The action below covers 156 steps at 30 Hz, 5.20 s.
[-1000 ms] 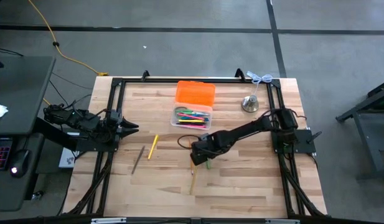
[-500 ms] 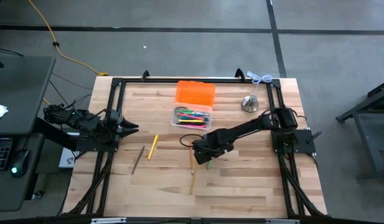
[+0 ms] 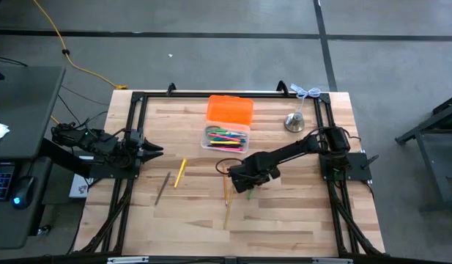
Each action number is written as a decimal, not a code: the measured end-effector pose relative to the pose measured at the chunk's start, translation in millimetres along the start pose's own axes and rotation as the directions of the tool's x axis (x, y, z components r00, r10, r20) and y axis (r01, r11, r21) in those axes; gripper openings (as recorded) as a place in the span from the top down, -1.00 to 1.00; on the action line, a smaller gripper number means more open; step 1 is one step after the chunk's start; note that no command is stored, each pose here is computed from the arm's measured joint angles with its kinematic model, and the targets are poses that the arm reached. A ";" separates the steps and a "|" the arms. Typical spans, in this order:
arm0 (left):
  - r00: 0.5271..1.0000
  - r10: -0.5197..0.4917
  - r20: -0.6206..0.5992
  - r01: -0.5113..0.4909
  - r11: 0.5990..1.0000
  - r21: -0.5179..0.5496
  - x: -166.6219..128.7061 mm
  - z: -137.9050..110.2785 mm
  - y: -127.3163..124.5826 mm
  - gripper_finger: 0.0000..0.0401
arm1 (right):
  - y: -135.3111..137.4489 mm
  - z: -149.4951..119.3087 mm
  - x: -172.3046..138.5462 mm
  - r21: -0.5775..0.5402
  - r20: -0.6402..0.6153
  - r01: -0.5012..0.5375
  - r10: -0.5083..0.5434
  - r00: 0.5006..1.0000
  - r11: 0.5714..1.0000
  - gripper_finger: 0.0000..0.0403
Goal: Pick & place school supplies into a supply box
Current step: Put the green pen into the transparent supply box
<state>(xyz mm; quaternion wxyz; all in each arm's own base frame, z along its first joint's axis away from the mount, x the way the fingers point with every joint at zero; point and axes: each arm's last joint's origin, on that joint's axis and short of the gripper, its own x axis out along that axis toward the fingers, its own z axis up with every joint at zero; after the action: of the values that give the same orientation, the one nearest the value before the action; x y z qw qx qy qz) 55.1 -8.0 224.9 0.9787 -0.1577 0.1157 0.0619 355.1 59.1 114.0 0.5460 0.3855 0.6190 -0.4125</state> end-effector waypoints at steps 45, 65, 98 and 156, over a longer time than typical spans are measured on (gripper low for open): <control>1.000 -0.003 -0.001 0.003 1.000 -0.001 0.0 0.0 -0.1 0.39 | -23.5 -0.1 -41.4 0.037 -0.004 -0.020 0.020 1.000 0.999 0.99; 1.000 -0.004 -0.001 0.004 1.000 -0.002 0.0 0.0 -0.1 0.39 | -98.1 -19.1 -196.3 -0.075 0.316 -0.559 0.552 0.772 0.825 0.99; 1.000 0.017 0.000 -0.017 0.999 -0.048 0.0 -0.5 0.8 0.39 | -95.0 -77.8 -312.3 -0.972 -0.022 -0.224 0.975 -0.222 -0.073 0.99; 1.000 0.023 -0.006 -0.024 0.997 -0.067 0.0 -1.2 1.2 0.39 | -46.7 -8.0 -243.8 -0.733 0.471 -0.467 0.865 0.175 0.494 0.98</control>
<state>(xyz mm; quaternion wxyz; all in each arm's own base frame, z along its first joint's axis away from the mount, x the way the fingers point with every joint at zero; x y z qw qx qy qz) 54.6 -7.3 223.4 0.9717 -0.1894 0.1179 0.0769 334.9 43.1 361.1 0.9540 0.2567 0.1216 -0.0960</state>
